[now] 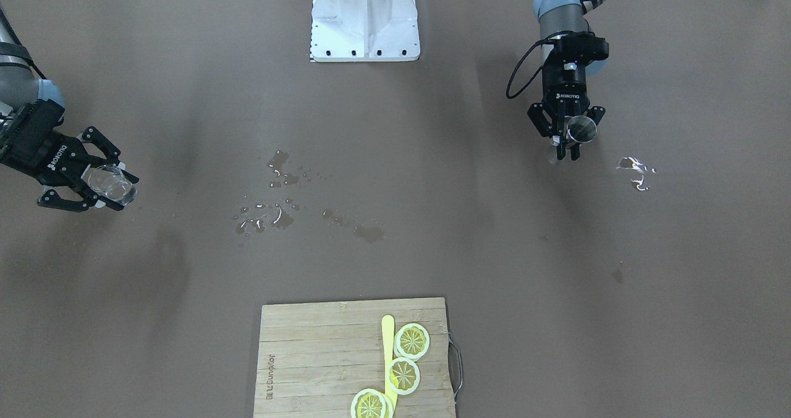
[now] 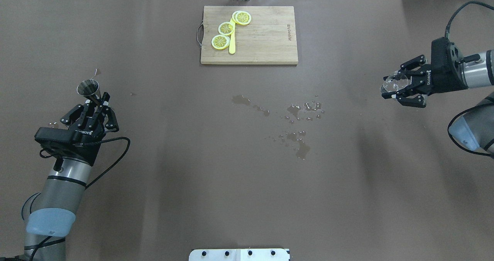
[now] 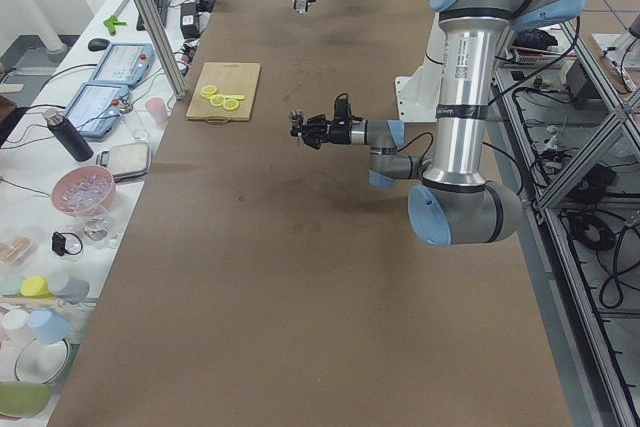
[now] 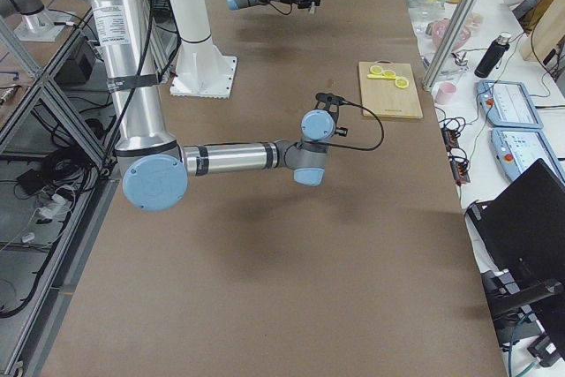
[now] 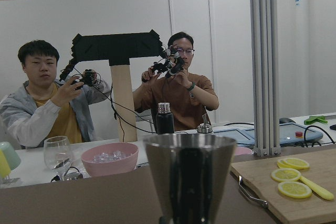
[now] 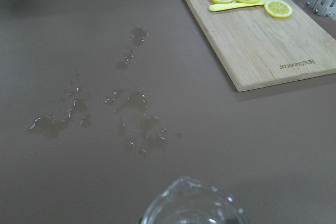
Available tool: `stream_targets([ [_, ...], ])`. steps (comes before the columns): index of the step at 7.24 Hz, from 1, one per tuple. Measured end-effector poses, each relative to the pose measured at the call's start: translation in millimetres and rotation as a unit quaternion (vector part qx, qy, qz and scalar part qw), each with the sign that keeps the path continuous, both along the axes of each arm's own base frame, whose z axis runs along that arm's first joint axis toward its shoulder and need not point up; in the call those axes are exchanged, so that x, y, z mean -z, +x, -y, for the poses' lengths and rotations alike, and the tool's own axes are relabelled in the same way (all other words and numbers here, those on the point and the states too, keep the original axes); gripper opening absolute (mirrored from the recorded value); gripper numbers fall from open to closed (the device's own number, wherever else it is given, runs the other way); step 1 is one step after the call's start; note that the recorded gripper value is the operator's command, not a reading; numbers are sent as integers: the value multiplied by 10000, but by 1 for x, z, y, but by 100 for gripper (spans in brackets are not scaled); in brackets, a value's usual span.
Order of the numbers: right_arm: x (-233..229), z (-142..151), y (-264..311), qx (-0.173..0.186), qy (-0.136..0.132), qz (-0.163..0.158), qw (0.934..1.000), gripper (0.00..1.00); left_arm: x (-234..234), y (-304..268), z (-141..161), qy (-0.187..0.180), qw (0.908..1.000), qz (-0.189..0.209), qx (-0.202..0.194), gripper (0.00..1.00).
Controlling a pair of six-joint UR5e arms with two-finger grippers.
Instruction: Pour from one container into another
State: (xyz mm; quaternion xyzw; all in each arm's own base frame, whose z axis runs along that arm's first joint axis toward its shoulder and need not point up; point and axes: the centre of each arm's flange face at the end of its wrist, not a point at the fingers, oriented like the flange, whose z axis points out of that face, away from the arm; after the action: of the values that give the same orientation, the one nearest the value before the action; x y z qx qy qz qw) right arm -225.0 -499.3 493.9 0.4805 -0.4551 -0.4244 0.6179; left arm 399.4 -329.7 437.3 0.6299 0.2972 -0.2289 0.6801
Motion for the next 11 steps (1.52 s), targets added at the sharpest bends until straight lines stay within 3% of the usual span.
stream_targets([
  [3, -29, 1, -4, -55, -20, -37, 10000, 0, -13, 6, 2, -560, 9970, -84, 535, 0],
  [5, -50, -3, -11, -49, 15, -37, 10000, 0, -32, 16, 3, -701, 9940, -92, 833, 0],
  [7, -61, -6, -31, 67, 65, -17, 10000, 0, -54, 27, 3, -713, 9910, -19, 1135, 0],
  [11, -39, 1, -88, 310, 223, 94, 9992, 0, -92, 54, -18, -368, 9904, -154, 1321, 0],
])
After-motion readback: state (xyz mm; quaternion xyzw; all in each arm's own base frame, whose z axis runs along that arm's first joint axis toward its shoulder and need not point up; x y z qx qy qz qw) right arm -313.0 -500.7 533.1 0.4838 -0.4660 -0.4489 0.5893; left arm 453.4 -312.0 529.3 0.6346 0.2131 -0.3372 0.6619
